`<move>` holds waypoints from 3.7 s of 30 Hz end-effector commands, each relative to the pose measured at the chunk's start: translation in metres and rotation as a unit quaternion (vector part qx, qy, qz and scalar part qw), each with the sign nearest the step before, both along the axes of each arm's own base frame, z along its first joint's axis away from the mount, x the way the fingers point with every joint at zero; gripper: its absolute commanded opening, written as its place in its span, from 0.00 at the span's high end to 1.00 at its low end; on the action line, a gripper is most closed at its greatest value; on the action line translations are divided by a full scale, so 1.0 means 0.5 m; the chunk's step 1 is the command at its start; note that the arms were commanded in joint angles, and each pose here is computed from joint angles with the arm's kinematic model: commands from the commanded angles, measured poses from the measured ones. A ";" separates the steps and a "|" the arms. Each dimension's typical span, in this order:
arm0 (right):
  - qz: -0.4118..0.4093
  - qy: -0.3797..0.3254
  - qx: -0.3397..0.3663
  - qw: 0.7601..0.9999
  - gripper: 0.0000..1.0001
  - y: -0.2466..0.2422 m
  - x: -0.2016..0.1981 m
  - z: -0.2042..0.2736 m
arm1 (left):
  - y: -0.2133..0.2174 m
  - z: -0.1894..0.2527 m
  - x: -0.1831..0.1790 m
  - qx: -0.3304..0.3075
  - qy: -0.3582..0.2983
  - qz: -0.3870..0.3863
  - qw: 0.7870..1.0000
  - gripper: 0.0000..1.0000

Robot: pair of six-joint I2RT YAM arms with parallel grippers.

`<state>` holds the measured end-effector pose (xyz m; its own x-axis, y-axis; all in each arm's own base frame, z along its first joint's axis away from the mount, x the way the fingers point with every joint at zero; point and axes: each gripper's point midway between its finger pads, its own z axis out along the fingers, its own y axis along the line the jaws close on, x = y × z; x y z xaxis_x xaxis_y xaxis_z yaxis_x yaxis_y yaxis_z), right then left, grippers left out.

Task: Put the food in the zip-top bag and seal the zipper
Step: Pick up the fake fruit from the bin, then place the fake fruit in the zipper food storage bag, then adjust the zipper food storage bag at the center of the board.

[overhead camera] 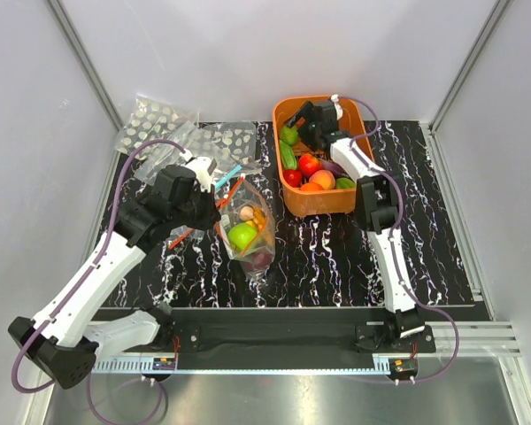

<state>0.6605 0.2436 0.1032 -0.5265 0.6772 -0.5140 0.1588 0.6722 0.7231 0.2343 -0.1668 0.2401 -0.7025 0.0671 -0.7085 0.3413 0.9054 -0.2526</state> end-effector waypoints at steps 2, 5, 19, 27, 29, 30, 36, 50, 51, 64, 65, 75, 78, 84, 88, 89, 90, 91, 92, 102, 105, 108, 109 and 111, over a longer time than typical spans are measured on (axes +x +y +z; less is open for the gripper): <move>-0.047 -0.028 0.064 0.996 0.00 0.000 0.048 0.025 | 0.006 0.013 0.013 0.002 -0.024 0.004 1.000 1.00; -0.051 -0.028 0.071 0.996 0.06 0.003 0.059 0.004 | 0.005 0.017 0.015 0.000 -0.027 0.005 1.000 1.00; -0.018 -0.151 0.040 0.988 0.58 -0.023 0.006 0.202 | 0.002 0.013 0.016 -0.003 -0.026 0.005 1.000 1.00; 0.011 -0.226 -0.019 0.974 0.58 -0.069 -0.136 0.363 | 0.002 0.018 0.014 -0.004 -0.028 0.001 1.000 1.00; 0.037 -0.240 -0.034 0.970 0.59 -0.070 -0.183 0.393 | 0.000 0.022 0.014 -0.006 -0.029 -0.001 1.000 1.00; 0.059 -0.245 -0.037 0.967 0.59 -0.056 -0.206 0.403 | -0.002 0.029 0.015 -0.008 -0.032 -0.003 0.999 1.00; 0.168 -0.278 -0.086 0.942 0.60 0.000 -0.384 0.452 | -0.012 0.046 0.015 -0.024 -0.036 -0.007 0.999 1.00; 0.407 -0.308 -0.082 0.856 0.61 0.210 -0.785 0.468 | -0.029 0.066 -0.001 -0.056 -0.035 -0.024 0.998 1.00; 0.419 -0.291 -0.090 0.855 0.61 0.213 -0.797 0.453 | -0.029 0.066 -0.003 -0.056 -0.035 -0.025 0.997 1.00; 0.463 -0.244 -0.147 0.840 0.53 0.268 -0.818 0.365 | -0.029 0.074 -0.006 -0.060 -0.038 -0.027 0.997 1.00; 0.459 -0.243 -0.149 0.841 0.49 0.267 -0.815 0.365 | -0.028 0.074 -0.007 -0.059 -0.038 -0.027 0.997 1.00; 0.417 -0.246 -0.152 0.862 0.17 0.230 -0.816 0.427 | -0.022 0.069 -0.013 -0.057 -0.037 -0.026 0.997 1.00; 0.398 -0.228 -0.164 0.873 0.27 0.210 -0.811 0.438 | -0.022 0.072 -0.014 -0.059 -0.039 -0.025 0.997 1.00; 0.372 -0.198 -0.193 0.886 0.38 0.173 -0.807 0.426 | -0.023 0.062 -0.017 -0.058 -0.031 -0.027 0.997 1.00; 0.380 -0.175 -0.209 0.884 0.39 0.166 -0.811 0.398 | -0.027 0.062 -0.016 -0.062 -0.031 -0.028 0.997 1.00; 0.382 -0.168 -0.214 0.883 0.39 0.163 -0.812 0.388 | -0.027 0.063 -0.015 -0.062 -0.033 -0.028 0.997 1.00; 0.385 -0.161 -0.218 0.882 0.39 0.162 -0.813 0.378 | -0.028 0.064 -0.015 -0.063 -0.033 -0.029 0.997 1.00; 0.387 -0.155 -0.223 0.881 0.39 0.163 -0.812 0.367 | -0.028 0.065 -0.014 -0.063 -0.034 -0.029 0.997 1.00; 0.390 -0.146 -0.228 0.880 0.40 0.162 -0.812 0.353 | -0.028 0.064 -0.013 -0.062 -0.033 -0.028 0.997 1.00; 0.370 -0.099 -0.262 0.886 0.56 0.137 -0.803 0.287 | -0.031 0.052 -0.013 -0.057 -0.027 -0.034 0.997 1.00; 0.374 -0.098 -0.249 0.888 0.80 0.138 -0.814 0.294 | -0.036 0.051 -0.014 -0.060 -0.024 -0.040 0.997 1.00; 0.385 -0.098 -0.227 0.889 0.99 0.146 -0.828 0.302 | -0.056 0.051 -0.019 -0.075 -0.016 -0.063 0.995 1.00; 0.384 -0.103 -0.222 0.890 1.00 0.145 -0.832 0.311 | -0.064 0.054 -0.021 -0.080 -0.015 -0.073 0.994 1.00; 0.396 -0.109 -0.193 0.891 1.00 0.155 -0.848 0.322 | -0.079 0.057 -0.024 -0.087 -0.006 -0.089 0.992 1.00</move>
<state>0.2500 0.3143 0.2373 -0.6351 -0.1751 -0.7523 -0.5612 0.7739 0.2936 0.2196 -0.1859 0.2492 -0.7137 0.0609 -0.6978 0.4152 0.8391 -0.3514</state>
